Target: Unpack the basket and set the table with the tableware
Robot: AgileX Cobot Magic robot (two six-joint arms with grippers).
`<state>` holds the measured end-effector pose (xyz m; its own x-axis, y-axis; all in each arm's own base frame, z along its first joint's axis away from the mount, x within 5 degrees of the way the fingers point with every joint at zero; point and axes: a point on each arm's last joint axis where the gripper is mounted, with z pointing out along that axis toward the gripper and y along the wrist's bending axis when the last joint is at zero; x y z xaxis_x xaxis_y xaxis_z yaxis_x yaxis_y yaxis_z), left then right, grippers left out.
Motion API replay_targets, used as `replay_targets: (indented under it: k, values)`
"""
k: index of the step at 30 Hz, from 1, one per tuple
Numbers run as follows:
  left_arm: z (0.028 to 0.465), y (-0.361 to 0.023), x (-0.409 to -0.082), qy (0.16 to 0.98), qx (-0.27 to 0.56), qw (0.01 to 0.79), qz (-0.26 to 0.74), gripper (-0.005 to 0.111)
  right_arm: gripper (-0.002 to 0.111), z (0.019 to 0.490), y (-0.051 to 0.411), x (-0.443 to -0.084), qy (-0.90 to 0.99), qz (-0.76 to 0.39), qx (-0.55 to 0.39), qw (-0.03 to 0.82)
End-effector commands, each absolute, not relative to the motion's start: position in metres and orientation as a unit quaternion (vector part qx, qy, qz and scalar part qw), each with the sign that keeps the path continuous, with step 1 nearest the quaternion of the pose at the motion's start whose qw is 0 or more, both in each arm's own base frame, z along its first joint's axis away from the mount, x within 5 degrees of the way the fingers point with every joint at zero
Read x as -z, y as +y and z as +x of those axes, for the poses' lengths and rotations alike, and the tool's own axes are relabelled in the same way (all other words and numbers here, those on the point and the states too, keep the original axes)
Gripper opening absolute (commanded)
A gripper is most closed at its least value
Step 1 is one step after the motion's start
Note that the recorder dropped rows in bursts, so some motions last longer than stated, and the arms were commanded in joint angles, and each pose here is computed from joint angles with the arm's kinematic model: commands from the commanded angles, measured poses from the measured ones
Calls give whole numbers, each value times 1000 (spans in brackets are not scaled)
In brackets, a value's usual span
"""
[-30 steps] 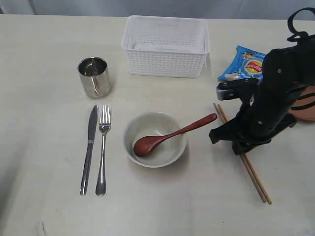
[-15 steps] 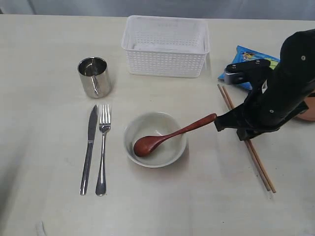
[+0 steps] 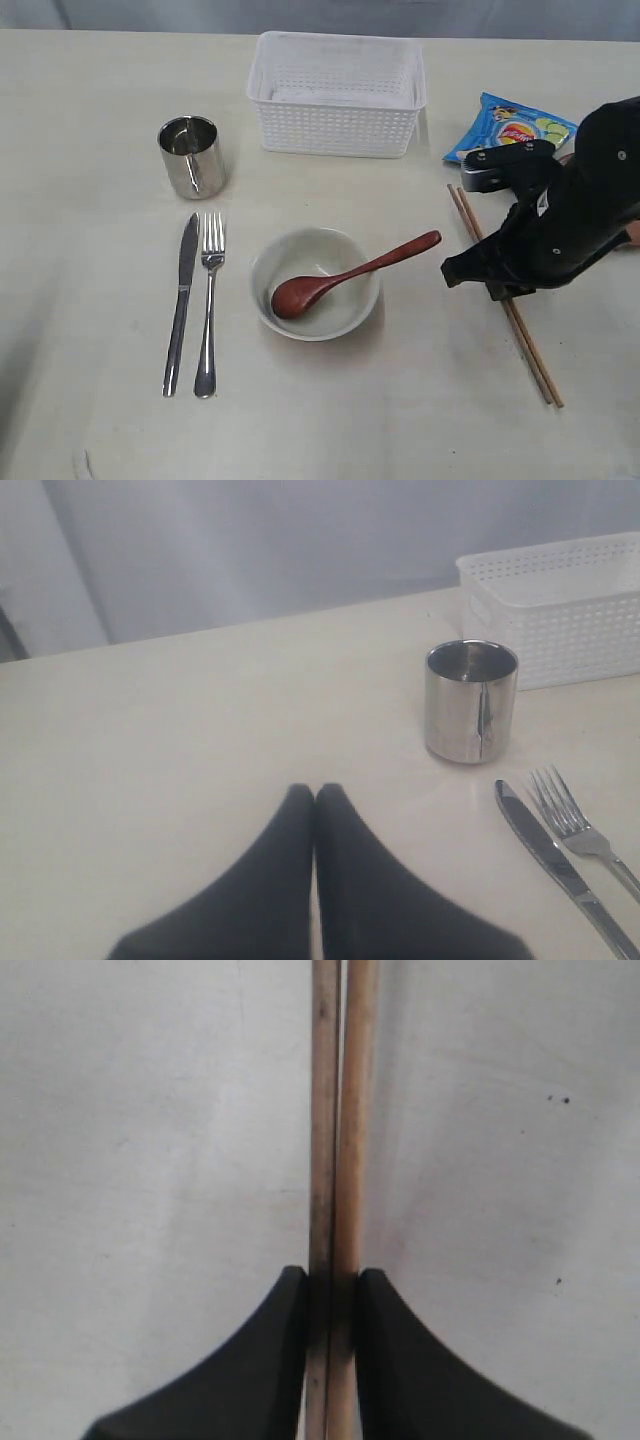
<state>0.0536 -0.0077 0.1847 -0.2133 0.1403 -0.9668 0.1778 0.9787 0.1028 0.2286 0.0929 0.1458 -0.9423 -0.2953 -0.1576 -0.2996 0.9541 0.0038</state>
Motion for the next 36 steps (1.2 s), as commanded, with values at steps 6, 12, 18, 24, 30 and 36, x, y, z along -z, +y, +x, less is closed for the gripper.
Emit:
replay_targets:
  k: [6, 12, 18, 24, 30, 36]
  values:
    - [53, -8, -184, 779, 18, 619, 99, 0, 38, 229, 93, -147, 983, -162, -14, 87]
    - [53, -8, -184, 779, 18, 619, 99, 0, 54, 229, 93, -147, 983, -162, -12, 85]
    - [53, -8, -184, 779, 18, 619, 99, 0, 54, 226, 103, -150, 977, -196, -32, 74]
    - [53, -8, -184, 779, 18, 619, 99, 0, 36, 231, 96, -152, 981, -177, -8, 77]
    - [53, -8, -184, 779, 18, 619, 99, 0, 32, 239, 76, -155, 988, -143, -3, 66]
    - [53, -8, -184, 779, 18, 619, 99, 0, 32, 238, 79, -147, 985, -168, -7, 45]
